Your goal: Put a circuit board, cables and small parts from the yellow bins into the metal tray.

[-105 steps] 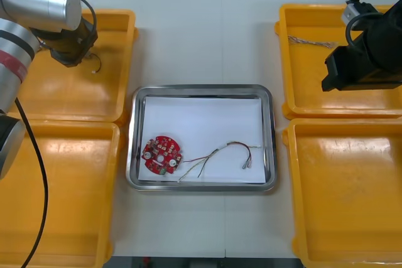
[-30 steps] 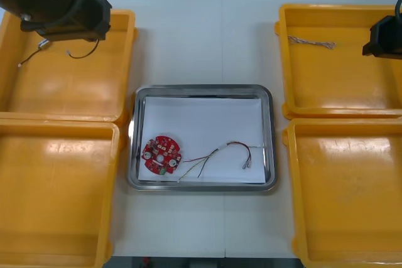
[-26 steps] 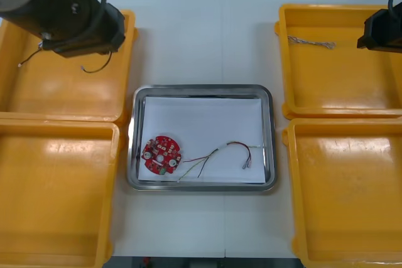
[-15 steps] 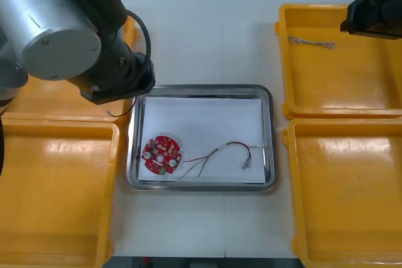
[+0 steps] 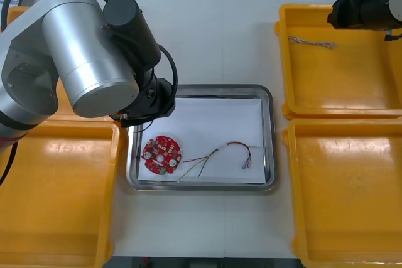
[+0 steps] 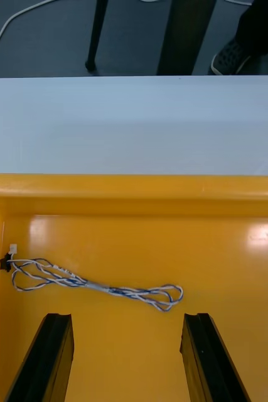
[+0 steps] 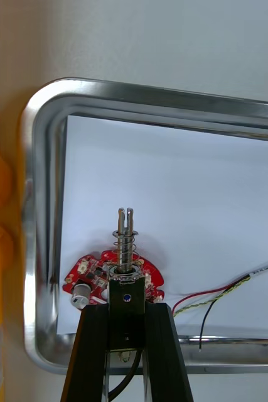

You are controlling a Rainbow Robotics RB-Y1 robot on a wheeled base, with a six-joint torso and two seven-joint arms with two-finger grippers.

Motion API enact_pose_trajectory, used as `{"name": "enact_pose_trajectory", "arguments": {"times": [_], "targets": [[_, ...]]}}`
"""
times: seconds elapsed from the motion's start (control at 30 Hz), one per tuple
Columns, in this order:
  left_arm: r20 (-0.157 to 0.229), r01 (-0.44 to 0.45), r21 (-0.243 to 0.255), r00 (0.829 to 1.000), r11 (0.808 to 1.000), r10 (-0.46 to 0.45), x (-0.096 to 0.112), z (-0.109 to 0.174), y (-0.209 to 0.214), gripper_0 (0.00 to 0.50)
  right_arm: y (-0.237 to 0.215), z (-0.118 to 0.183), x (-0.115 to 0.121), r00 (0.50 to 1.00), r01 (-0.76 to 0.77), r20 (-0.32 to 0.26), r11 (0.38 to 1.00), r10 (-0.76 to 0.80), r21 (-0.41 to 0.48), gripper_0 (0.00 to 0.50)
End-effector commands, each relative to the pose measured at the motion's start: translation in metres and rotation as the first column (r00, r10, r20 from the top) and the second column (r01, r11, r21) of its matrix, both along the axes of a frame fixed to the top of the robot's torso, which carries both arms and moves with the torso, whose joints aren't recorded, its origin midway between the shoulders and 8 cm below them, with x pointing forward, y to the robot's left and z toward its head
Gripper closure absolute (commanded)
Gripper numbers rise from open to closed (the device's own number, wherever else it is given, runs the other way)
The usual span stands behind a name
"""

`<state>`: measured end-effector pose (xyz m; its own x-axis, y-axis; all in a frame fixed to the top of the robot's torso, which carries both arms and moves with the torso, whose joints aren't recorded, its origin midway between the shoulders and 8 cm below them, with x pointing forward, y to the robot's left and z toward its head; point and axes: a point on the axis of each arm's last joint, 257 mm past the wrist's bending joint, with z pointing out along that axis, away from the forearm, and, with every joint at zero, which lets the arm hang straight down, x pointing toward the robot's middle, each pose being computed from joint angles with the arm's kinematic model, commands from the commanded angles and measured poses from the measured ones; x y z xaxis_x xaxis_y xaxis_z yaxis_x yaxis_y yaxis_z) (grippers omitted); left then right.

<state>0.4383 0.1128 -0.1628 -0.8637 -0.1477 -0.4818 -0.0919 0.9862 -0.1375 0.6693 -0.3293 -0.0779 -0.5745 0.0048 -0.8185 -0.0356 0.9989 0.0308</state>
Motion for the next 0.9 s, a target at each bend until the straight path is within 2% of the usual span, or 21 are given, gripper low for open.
{"name": "enact_pose_trajectory", "arguments": {"times": [0.03, 0.1, 0.4, 0.6, 0.7, 0.9], "targets": [[-0.006, -0.024, -0.041, 1.000, 0.999, 0.024, 0.006, -0.015, -0.015, 0.500, 0.022, 0.016, 0.020, 0.996, -0.055, 0.070, 0.998, 0.058, -0.035, 0.000], [-0.001, -0.016, -0.022, 1.000, 1.000, 0.016, 0.013, -0.022, -0.013, 0.500, 0.025, 0.011, 0.026, 0.994, -0.065, 0.088, 0.997, 0.068, -0.038, 0.000], [-0.002, -0.003, -0.017, 1.000, 1.000, 0.003, 0.024, -0.043, -0.018, 0.500, 0.032, -0.006, 0.041, 0.988, -0.071, 0.137, 0.997, 0.074, -0.023, 0.000], [0.005, -0.004, 0.000, 1.000, 1.000, 0.004, 0.033, -0.054, -0.016, 0.500, 0.038, -0.025, 0.046, 0.987, -0.070, 0.142, 0.997, 0.073, -0.021, 0.000], [0.026, -0.001, 0.004, 1.000, 1.000, 0.001, 0.042, -0.059, -0.016, 0.500, 0.039, -0.033, 0.047, 0.988, -0.071, 0.137, 0.997, 0.074, -0.025, 0.000], [0.042, 0.014, 0.018, 0.999, 1.000, -0.015, 0.055, -0.069, -0.015, 0.500, 0.042, -0.049, 0.047, 0.989, -0.074, 0.127, 0.997, 0.078, -0.036, 0.000]]}}
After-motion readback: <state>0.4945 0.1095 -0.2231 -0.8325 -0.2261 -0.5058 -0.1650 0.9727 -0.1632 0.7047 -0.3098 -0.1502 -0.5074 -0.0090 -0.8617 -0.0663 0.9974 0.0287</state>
